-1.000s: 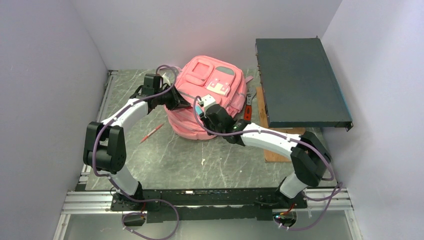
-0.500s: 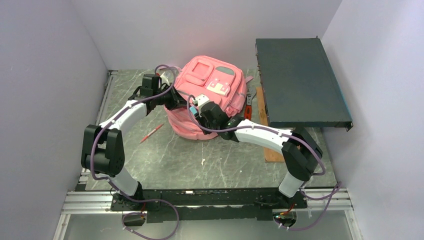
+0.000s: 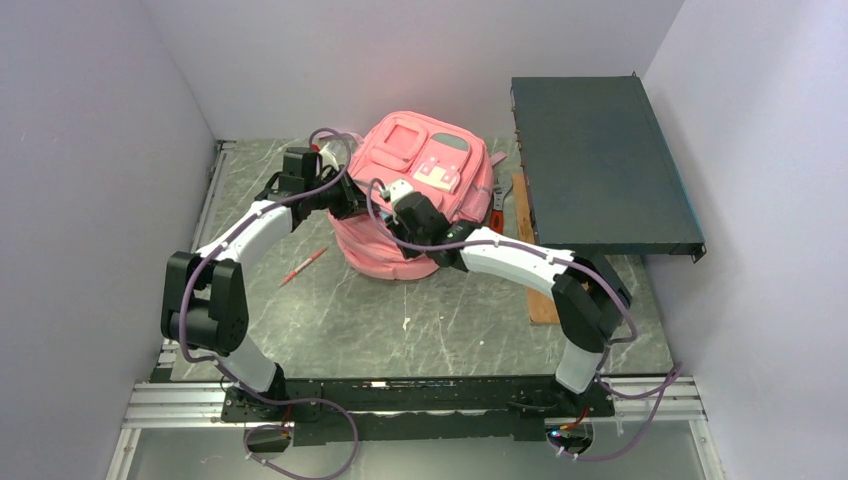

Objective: Pack the student bag
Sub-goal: Place the stationery in the student bag.

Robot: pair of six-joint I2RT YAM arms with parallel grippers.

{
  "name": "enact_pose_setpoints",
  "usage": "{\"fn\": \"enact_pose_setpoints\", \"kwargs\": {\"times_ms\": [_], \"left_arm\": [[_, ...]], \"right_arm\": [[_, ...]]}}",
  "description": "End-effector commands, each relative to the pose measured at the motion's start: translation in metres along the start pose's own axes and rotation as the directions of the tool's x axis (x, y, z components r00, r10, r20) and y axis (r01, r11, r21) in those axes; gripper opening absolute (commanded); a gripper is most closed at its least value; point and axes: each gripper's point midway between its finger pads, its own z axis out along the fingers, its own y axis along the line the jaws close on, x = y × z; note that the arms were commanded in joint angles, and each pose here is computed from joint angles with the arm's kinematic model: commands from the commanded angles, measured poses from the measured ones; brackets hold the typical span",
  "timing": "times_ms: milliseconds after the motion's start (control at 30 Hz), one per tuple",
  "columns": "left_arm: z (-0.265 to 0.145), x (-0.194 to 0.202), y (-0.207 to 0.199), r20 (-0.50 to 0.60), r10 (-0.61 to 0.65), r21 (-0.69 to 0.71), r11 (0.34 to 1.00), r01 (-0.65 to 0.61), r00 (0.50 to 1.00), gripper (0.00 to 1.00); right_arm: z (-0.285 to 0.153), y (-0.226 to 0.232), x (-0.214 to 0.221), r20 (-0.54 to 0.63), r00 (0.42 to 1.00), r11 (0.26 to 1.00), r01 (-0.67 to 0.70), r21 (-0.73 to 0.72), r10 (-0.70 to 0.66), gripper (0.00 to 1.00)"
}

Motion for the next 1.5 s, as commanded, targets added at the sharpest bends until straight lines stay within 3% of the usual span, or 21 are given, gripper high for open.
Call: {"fn": "enact_pose_setpoints", "kwargs": {"times_ms": [0, 333, 600, 733, 867, 1033, 1233, 1467], "left_arm": [[-0.019, -0.015, -0.032, 0.069, 0.099, 0.082, 0.991, -0.105, 0.993, 0.00], [-0.018, -0.008, -0.027, 0.051, 0.081, 0.079, 0.993, -0.085, 0.995, 0.00], [-0.019, -0.009, -0.025, 0.053, 0.090, 0.065, 0.993, -0.094, 0.995, 0.00], [-0.018, -0.011, -0.021, 0.051, 0.081, 0.058, 0.995, -0.084, 0.995, 0.00], [-0.017, -0.011, -0.019, 0.047, 0.071, 0.065, 0.995, -0.074, 0.996, 0.00], [-0.014, -0.011, -0.013, 0.043, 0.071, 0.044, 0.996, -0.073, 0.997, 0.00], [-0.013, -0.009, -0.014, 0.034, 0.056, 0.064, 0.996, -0.058, 0.998, 0.00], [-0.017, -0.015, -0.011, 0.042, 0.075, 0.035, 0.997, -0.076, 0.996, 0.00]], "right_arm": [[0.006, -0.025, -0.055, 0.100, 0.993, 0.991, -0.072, 0.116, 0.060, 0.00], [0.011, -0.040, -0.090, 0.220, 0.970, 0.969, -0.149, 0.195, 0.105, 0.00], [0.004, -0.053, -0.107, 0.325, 0.938, 0.942, 0.006, 0.336, -0.122, 0.00], [-0.012, -0.051, -0.122, 0.371, 0.897, 0.918, 0.088, 0.387, -0.242, 0.07], [-0.009, -0.049, -0.126, 0.358, 0.870, 0.886, 0.167, 0.433, -0.339, 0.10], [-0.012, -0.038, -0.131, 0.272, 0.834, 0.803, 0.295, 0.517, -0.481, 0.03], [0.026, -0.050, -0.119, 0.123, 0.810, 0.713, 0.421, 0.560, -0.574, 0.12], [0.040, -0.058, -0.107, 0.075, 0.794, 0.684, 0.467, 0.561, -0.604, 0.40]]}}
